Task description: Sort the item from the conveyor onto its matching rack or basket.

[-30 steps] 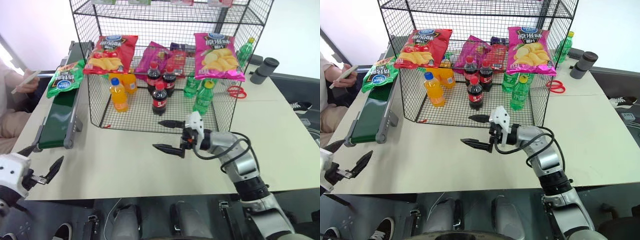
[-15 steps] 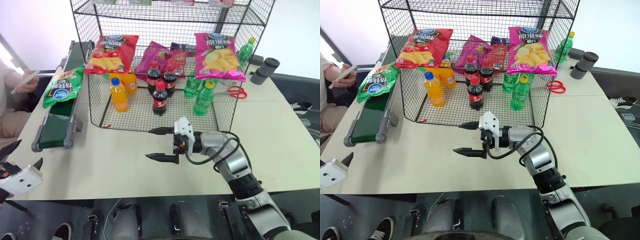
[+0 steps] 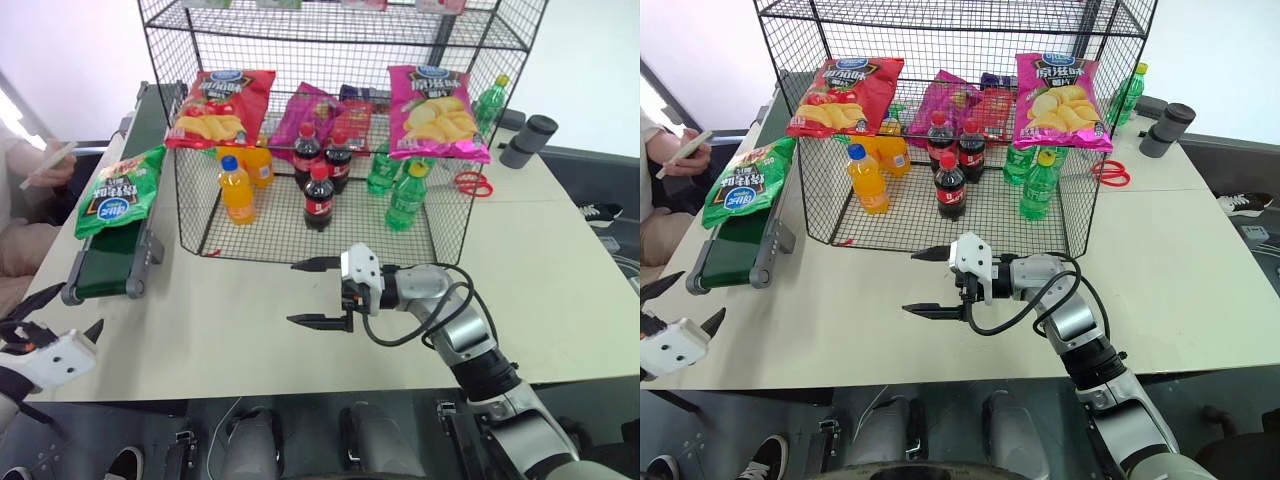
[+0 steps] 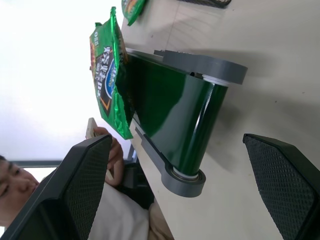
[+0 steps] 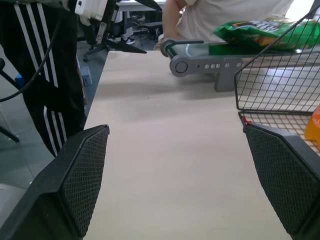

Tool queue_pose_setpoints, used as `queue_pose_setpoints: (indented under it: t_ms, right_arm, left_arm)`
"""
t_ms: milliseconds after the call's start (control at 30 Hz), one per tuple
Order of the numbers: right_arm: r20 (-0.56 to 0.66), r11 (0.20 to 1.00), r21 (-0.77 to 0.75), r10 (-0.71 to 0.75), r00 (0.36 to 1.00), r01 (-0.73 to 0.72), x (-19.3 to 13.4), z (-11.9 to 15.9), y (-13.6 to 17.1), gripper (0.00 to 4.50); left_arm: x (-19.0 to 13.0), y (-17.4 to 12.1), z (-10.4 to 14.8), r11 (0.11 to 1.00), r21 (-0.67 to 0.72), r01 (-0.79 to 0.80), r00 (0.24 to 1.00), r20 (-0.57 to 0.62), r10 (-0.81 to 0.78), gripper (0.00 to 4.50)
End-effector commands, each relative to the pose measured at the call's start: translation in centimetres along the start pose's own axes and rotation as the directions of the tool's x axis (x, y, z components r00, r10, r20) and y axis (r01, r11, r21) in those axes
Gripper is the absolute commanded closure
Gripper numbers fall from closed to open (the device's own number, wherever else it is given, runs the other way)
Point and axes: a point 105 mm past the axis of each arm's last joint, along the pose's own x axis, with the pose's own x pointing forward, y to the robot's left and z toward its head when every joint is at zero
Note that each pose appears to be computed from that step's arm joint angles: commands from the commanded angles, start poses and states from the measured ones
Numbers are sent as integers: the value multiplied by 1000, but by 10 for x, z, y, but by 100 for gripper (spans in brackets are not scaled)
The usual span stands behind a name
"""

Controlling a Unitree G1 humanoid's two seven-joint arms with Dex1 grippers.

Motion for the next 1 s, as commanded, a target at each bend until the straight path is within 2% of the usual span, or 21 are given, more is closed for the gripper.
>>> queue_pose_setpoints:
  t_ms: [33,233,400,500,1000]
  right_arm:
    - [49,1000,-20,-8,999,9,-2,11,-3,3]
    - [101,1000,8,-29,994,29,-1,19,-6,3]
    - [248,984,174,-87,965,44,-3,36,-10,3]
    - [195,989,148,-61,979,32,-1,26,-5,3]
    - [158,992,117,-72,985,53,-1,21,-5,3]
  left_arm:
    - [2,5,4,1000,6,-11,1000,24,11,0]
    - [4,5,5,1000,10,-8,999,33,8,0]
    - [6,5,6,1000,17,-12,999,40,11,0]
    - [7,5,6,1000,14,-12,999,42,11,0]
    - [16,10,6,1000,9,-26,999,41,26,0]
